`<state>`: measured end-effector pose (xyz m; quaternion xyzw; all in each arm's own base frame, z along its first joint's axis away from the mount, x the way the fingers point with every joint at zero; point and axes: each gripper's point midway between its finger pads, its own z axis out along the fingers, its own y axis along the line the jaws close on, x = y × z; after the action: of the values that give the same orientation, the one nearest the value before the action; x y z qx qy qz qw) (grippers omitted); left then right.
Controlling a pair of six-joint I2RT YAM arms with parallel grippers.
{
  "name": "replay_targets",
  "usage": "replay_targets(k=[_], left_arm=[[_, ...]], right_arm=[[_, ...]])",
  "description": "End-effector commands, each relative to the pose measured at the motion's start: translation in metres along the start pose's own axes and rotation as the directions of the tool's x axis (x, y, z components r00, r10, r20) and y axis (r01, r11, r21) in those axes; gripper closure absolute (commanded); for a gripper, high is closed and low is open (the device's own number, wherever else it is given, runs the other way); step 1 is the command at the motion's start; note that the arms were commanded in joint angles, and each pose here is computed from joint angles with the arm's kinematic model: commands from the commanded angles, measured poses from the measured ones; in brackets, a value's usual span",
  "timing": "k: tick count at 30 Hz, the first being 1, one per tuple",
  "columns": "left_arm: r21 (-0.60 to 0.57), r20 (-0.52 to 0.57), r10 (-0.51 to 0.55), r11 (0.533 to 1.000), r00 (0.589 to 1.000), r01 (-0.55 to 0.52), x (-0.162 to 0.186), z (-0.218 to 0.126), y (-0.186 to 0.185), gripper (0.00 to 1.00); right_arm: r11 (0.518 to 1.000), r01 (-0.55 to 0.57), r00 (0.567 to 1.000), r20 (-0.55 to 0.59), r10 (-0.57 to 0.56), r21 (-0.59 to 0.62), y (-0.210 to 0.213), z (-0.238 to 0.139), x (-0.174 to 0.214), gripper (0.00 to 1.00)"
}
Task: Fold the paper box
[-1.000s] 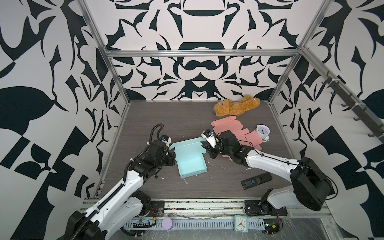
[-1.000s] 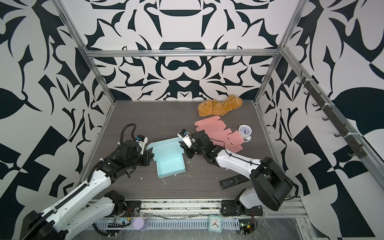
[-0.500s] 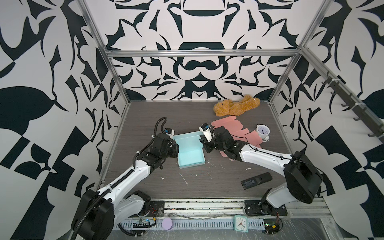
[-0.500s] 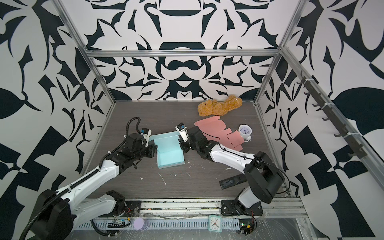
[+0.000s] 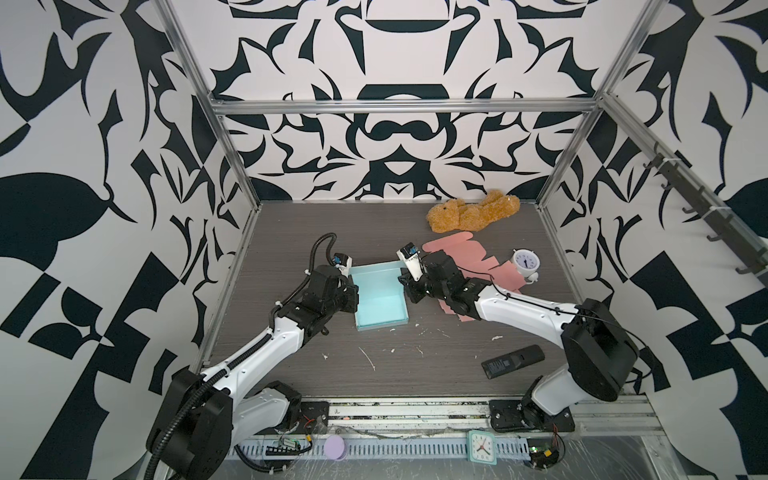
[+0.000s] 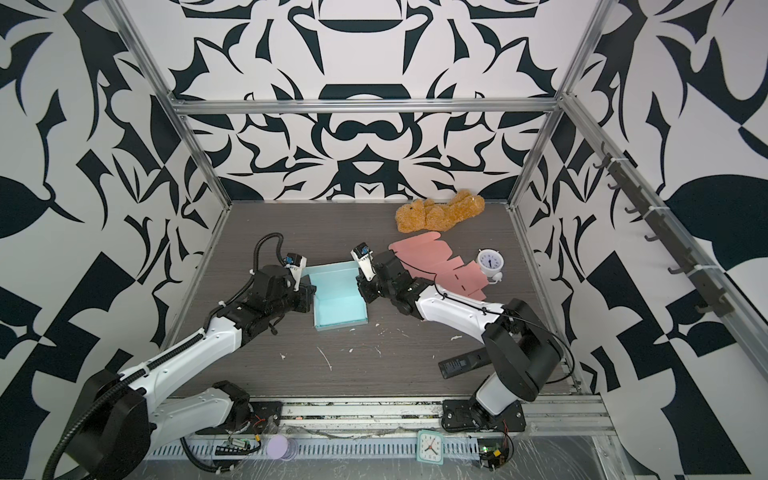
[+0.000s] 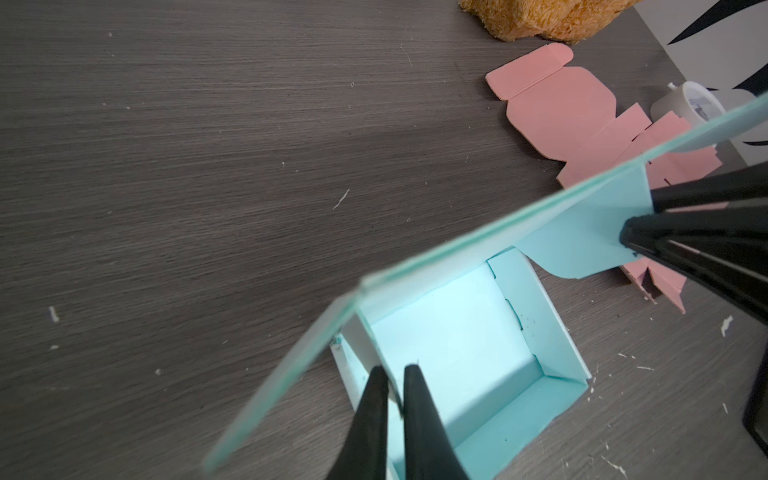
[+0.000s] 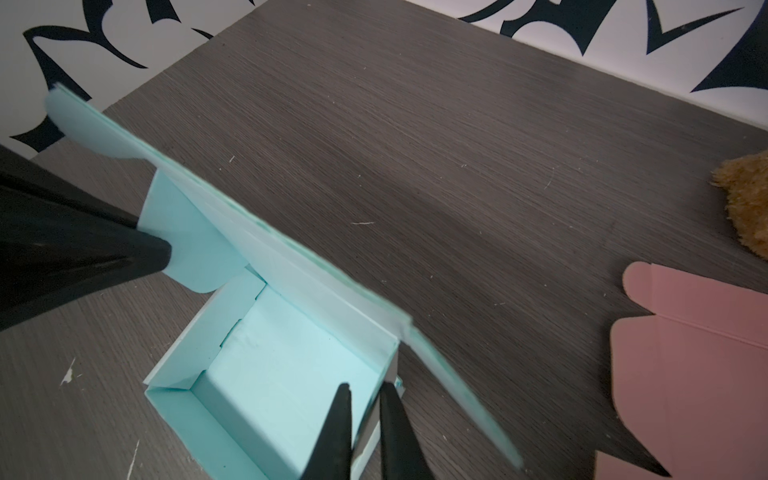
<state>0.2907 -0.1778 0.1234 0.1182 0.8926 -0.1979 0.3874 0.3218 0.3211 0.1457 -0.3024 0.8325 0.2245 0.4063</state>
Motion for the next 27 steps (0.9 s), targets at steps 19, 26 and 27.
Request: replay_targets(k=[19,26,27], left_arm=[[0.024,-0.012,0.103,0.994,0.995,-0.103,0.036,0.009,-0.025,0.87],[-0.017,-0.018,0.116,0.993,0.993,-0.116,0.043,0.015,-0.026,0.87],[-0.02,-0.022,0.117,0.993,0.993,-0.118,0.045,0.015,-0.026,0.87]], right_arm=[[0.998,-0.025,1.0,-0.009,0.024,-0.065,0.016,-0.01,0.02,0.85],[0.998,-0.019,1.0,-0.016,0.019,-0.054,0.014,-0.011,0.026,0.84],[0.999,-0.017,1.0,-0.017,0.017,-0.05,0.013,-0.012,0.026,0.84]])
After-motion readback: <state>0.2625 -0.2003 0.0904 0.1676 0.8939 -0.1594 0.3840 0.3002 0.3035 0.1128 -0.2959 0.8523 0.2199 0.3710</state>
